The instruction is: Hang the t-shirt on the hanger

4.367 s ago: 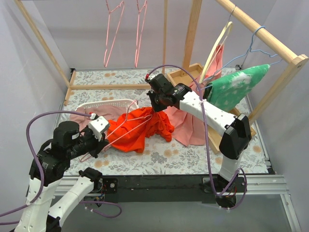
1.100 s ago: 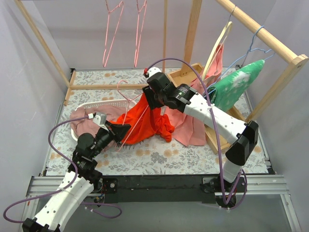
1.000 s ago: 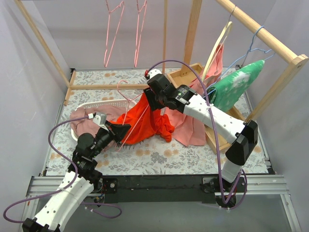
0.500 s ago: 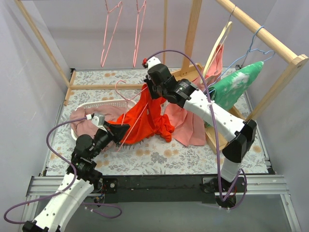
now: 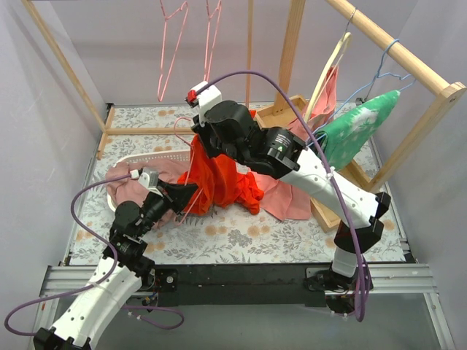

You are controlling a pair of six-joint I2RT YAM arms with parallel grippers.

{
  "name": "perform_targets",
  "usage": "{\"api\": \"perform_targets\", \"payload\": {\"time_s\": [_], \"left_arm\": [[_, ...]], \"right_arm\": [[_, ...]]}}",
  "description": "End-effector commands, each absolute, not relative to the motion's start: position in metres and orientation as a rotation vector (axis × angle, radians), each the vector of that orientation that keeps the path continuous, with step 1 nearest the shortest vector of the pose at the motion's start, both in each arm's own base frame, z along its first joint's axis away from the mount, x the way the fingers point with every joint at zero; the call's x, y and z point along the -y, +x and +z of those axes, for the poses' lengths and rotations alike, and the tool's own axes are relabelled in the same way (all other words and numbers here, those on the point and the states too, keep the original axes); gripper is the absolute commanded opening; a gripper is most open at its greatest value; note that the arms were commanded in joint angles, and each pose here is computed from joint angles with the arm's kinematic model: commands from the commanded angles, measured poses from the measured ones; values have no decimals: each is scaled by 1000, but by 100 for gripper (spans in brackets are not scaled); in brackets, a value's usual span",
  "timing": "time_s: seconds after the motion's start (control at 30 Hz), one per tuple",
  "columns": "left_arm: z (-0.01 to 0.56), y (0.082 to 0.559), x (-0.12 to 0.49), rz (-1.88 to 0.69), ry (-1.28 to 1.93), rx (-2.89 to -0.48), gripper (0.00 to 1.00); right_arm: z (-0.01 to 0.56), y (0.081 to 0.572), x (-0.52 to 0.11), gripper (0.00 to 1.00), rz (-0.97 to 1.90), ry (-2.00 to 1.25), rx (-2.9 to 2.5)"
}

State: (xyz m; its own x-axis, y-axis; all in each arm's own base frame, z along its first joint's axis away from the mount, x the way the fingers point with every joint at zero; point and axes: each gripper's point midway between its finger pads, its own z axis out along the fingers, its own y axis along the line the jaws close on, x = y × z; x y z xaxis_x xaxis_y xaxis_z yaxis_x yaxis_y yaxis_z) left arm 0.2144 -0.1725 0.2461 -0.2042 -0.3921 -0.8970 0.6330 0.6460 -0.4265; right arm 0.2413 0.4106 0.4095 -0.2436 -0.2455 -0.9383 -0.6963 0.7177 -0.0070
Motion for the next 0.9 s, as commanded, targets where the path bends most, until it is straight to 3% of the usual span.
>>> {"api": "perform_targets", "payload": {"time_s": [0.0, 0.47, 0.7, 0.87], "left_arm": [[284, 211, 173, -957, 241, -1396, 0], [252, 227, 194, -996, 274, -1500, 0], [248, 230, 210, -1023, 314, -1514, 0], [247, 226, 219, -1032, 345, -1520, 0]], "right_arm": [[379, 287, -374, 1, 425, -632, -1930], [367, 269, -385, 1, 649, -770, -1865], [361, 279, -374, 1, 596, -714, -1854], [342, 287, -384, 10, 608, -712, -1868]]}}
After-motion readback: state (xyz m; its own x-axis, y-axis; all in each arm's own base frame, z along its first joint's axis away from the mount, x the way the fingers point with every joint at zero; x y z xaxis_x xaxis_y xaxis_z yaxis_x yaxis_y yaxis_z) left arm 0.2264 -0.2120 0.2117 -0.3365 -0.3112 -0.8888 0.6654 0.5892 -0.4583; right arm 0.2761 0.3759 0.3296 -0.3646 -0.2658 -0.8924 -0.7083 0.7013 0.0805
